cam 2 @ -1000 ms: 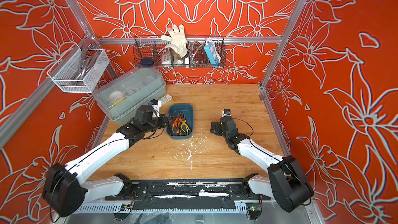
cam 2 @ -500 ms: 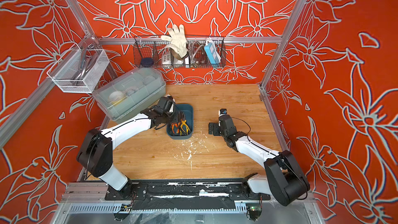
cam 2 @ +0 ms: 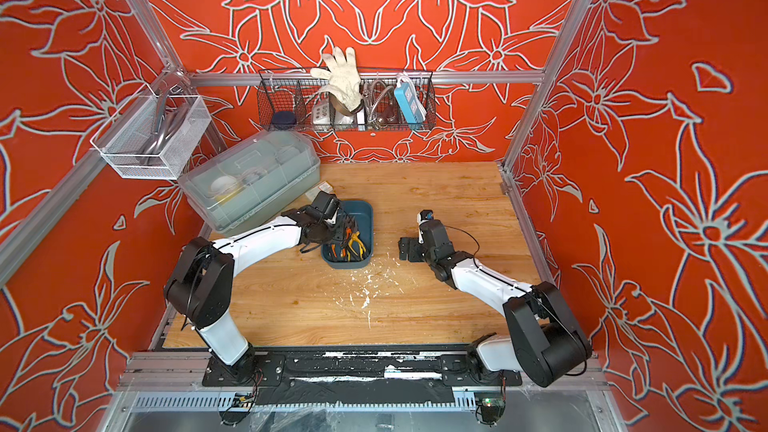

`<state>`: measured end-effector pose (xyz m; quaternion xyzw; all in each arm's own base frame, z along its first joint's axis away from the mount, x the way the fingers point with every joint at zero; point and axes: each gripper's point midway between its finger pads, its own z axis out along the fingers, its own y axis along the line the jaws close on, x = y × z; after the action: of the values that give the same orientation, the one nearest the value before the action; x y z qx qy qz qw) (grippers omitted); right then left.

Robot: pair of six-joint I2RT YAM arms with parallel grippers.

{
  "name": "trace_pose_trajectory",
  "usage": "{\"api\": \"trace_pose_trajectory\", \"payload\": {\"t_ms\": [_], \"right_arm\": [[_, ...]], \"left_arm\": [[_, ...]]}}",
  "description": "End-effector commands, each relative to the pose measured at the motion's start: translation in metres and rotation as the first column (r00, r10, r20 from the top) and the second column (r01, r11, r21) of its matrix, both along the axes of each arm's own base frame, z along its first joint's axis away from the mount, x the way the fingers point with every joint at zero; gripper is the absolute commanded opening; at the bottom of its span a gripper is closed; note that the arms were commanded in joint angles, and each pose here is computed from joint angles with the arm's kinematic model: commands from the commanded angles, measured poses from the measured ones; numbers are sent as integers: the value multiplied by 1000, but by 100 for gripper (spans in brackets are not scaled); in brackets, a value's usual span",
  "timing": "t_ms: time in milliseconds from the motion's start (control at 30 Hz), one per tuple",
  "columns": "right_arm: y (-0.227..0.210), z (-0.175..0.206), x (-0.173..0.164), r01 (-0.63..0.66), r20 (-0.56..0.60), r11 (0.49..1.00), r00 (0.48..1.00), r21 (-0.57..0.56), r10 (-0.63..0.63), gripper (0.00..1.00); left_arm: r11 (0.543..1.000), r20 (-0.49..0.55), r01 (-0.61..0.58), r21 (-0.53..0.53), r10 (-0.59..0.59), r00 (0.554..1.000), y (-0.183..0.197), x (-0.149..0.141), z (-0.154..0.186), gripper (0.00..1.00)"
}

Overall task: Take the pliers out of the storage box
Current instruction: Pick up the pliers from the storage box.

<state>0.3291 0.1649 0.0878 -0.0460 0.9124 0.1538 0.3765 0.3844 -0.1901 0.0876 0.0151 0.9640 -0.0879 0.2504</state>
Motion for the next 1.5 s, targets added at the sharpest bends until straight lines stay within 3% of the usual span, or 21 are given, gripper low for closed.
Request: {"api": "trace_pose_trajectory", "payload": {"t_ms": [0,200,433,533,700,1000,1167,1333,1467], "right_arm": [[8,7,3,-21,9,1000,1000,16,21,98],[9,6,3,-25,7,1000,1000,14,25,98],[13,6,3,-41,0,999,999,25,41,97],[15,5,3,-46,-6,999,999,29,46,97],[17,4,2,-51,-12,998,999,31,51,97],[17,3,3,-54,-16,998,998,26,54,96],[17,5,3,-53,-11,998,999,23,53,96],[16,5,3,-45,-12,999,999,20,45,96],[15,6,3,-39,-8,999,999,21,39,96]], "left_arm": [[999,-37,12,40,-11,999,2,-4,-12,43],[999,-58,13,47,-10,998,1,-4,-20,41],[993,-36,16,121,-12,999,12,0,-15,60],[990,4,33,138,-33,999,14,3,-10,61],[993,-21,46,104,-44,999,8,-2,-20,49],[996,-72,45,73,-39,997,1,-6,-38,35],[998,-49,33,61,-30,998,1,-4,-30,14],[999,-11,18,46,-17,1000,3,-4,-15,0],[1000,20,1,17,-1,1000,4,-6,-5,0]]}}
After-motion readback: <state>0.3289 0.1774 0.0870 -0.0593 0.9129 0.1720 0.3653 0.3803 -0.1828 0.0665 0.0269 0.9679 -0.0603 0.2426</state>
